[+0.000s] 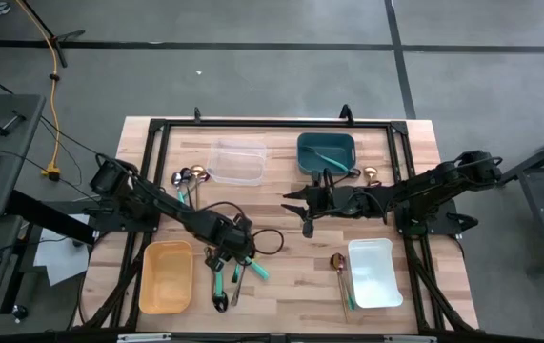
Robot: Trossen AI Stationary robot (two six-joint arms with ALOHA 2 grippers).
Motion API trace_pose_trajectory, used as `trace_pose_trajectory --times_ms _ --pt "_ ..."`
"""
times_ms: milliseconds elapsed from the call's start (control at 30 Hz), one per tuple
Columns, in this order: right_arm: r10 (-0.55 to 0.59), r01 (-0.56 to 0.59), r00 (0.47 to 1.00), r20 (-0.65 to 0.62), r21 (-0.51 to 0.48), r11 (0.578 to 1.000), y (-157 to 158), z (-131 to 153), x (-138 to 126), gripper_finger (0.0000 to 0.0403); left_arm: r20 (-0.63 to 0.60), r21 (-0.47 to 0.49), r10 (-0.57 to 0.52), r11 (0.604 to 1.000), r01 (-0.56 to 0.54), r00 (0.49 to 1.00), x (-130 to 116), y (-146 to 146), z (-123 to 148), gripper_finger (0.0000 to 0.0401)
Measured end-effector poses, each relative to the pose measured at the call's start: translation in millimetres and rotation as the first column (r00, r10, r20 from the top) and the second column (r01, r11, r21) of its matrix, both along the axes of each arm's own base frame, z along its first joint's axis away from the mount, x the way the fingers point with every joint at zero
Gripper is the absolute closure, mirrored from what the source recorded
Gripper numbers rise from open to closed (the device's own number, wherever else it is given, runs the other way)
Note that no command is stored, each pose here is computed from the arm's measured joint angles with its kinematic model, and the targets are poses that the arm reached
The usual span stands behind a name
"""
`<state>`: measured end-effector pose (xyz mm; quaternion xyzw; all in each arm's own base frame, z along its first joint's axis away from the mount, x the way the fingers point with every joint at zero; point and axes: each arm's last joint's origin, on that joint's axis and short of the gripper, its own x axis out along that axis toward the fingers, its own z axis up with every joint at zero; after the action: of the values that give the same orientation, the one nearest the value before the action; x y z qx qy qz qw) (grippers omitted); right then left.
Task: Sort silverware by color (type)
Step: Put the green spoon into the blue bin
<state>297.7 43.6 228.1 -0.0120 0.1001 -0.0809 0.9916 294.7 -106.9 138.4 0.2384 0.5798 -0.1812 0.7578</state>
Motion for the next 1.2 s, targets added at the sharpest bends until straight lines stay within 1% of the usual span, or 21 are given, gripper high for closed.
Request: trace_pose_trajectory --times_ms 333,433,533,700,767,933,1033,1100,1200 --pt "0.0 0.0 1.0 -0.003 -0.001 1.0 0.0 -0.3 -0.1 0.0289 -0.016 0.014 -0.009 1.0 0.01 1.0 0.2 -3.9 -6.4 0.0238" --pt "0.0 0.0 1.0 -0.004 -0.001 1.0 0.0 -0.4 -0.1 0.0289 -0.018 0.022 -0.009 1.0 0.01 1.0 -0.3 -3.8 -6.8 0.0248" --pt "0.0 0.0 1.0 -0.004 -0.001 1.0 0.0 -0.4 -0.1 0.0289 -0.027 0.027 -0.008 1.0 0.009 1.0 -1.2 -3.4 -7.3 0.0279" --pt "0.0 0.0 1.0 -0.004 -0.001 1.0 0.0 -0.4 -0.1 0.0289 -0.033 0.022 -0.011 1.0 0.011 0.999 -1.9 -3.9 -7.5 0.0368" --pt "0.0 0.0 1.0 -0.004 -0.001 1.0 0.0 -0.4 -0.1 0.0289 -0.027 0.027 -0.011 1.0 0.012 1.0 -2.2 -3.7 -6.0 0.0388" --pt "0.0 0.0 1.0 -0.004 -0.002 1.0 0.0 -0.4 -0.1 0.0289 -0.02 0.063 0.001 0.998 0.0 1.0 -8.4 1.1 4.2 0.0381" --pt "0.0 0.0 1.0 -0.004 -0.002 1.0 0.0 -0.3 -0.1 0.0289 0.023 0.062 0.008 0.998 -0.009 1.0 -10.0 3.7 18.6 0.0396" --pt "0.0 0.0 1.0 -0.003 -0.003 1.0 0.0 -0.2 0.0 0.0289 0.028 0.066 0.02 0.998 -0.021 0.999 -14.3 7.9 28.2 0.0398" --pt "0.001 -0.001 1.0 -0.003 -0.003 1.0 0.0 -0.2 0.0 0.0289 0.073 0.062 0.037 0.997 -0.042 0.997 -20.0 14.9 46.9 0.0399"
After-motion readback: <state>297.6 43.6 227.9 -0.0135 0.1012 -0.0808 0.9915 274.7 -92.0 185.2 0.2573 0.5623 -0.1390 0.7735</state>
